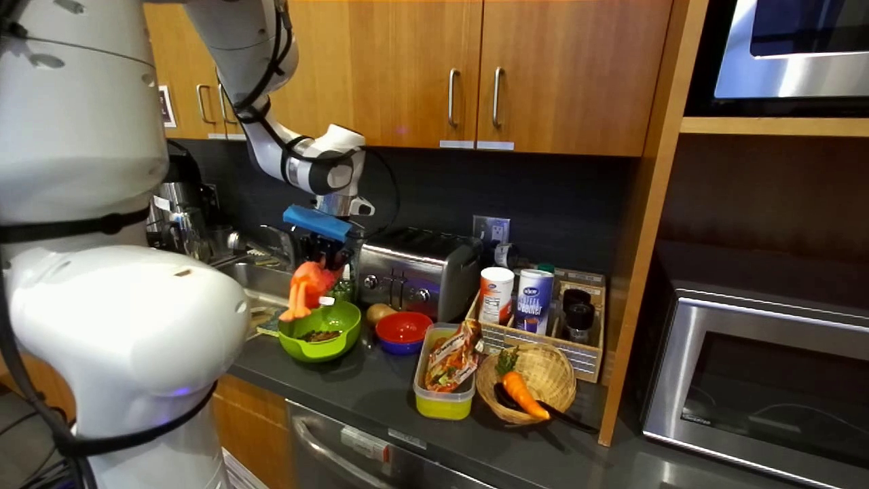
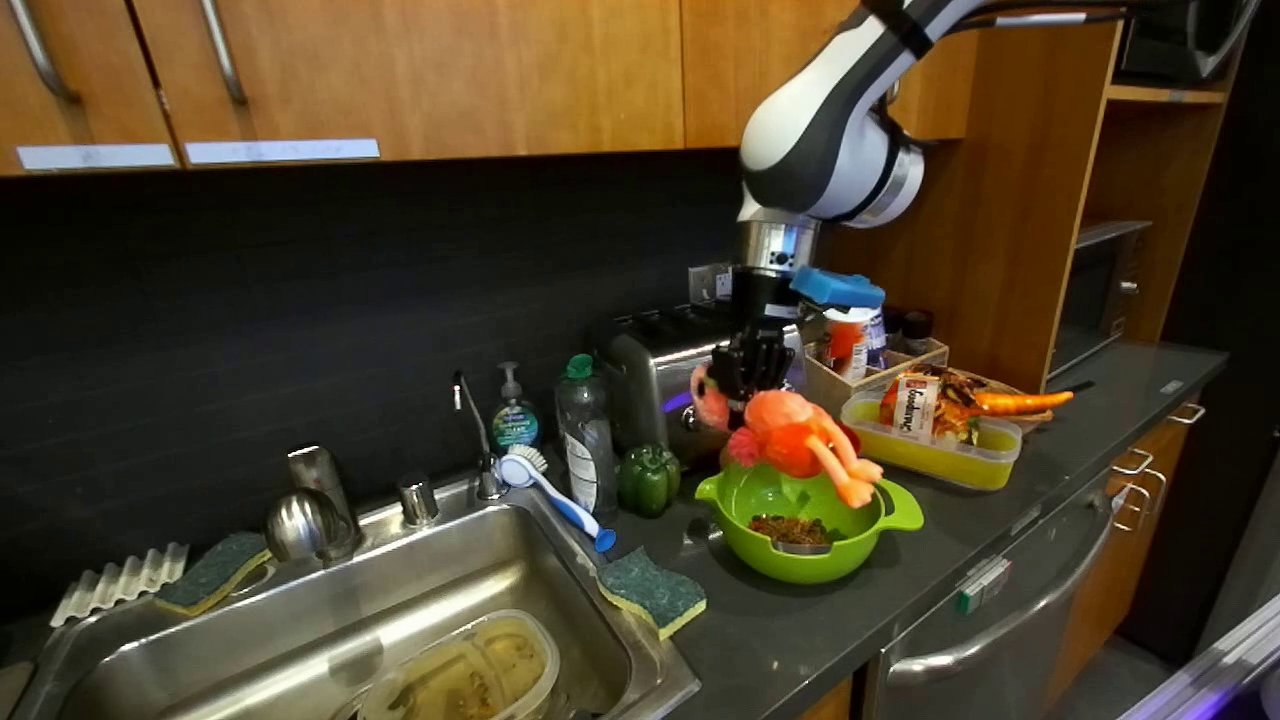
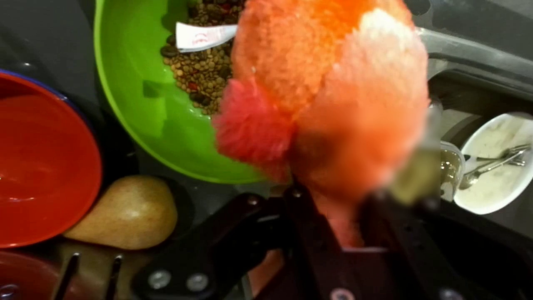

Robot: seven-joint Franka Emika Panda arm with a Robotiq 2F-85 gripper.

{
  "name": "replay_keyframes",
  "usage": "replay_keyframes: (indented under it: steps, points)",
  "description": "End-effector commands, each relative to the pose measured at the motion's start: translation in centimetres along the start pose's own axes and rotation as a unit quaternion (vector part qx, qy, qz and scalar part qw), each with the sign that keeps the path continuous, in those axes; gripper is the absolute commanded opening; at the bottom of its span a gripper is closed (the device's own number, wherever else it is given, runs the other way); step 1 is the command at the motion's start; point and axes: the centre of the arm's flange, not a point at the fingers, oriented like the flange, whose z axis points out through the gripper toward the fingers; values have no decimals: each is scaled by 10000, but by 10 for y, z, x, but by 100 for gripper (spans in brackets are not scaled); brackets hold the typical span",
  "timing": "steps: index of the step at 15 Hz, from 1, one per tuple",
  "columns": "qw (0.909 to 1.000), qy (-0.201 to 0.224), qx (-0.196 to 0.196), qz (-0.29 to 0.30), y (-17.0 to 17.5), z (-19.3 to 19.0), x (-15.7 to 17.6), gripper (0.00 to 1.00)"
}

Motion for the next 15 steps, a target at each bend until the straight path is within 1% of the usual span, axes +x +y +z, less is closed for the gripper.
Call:
replay_keyframes:
  steps: [1, 2, 4, 6, 8, 9, 11, 13, 15]
  points:
    - [9988, 357, 113, 324, 26, -32, -27, 6]
    - [9981, 400, 155, 437, 35, -38, -31, 6]
    - [9977, 404, 83, 545, 52, -49, -37, 6]
    - [9984, 129, -8, 550, 72, -61, -44, 6]
    - [9984, -249, -94, 492, 90, -71, -52, 6]
    - [9978, -503, -113, 410, 100, -76, -57, 6]
    - [9956, -845, -178, 365, 118, -86, -70, 6]
    - [9941, -1009, -158, 357, 135, -98, -81, 6]
    - [9940, -1024, -118, 366, 153, -112, -90, 6]
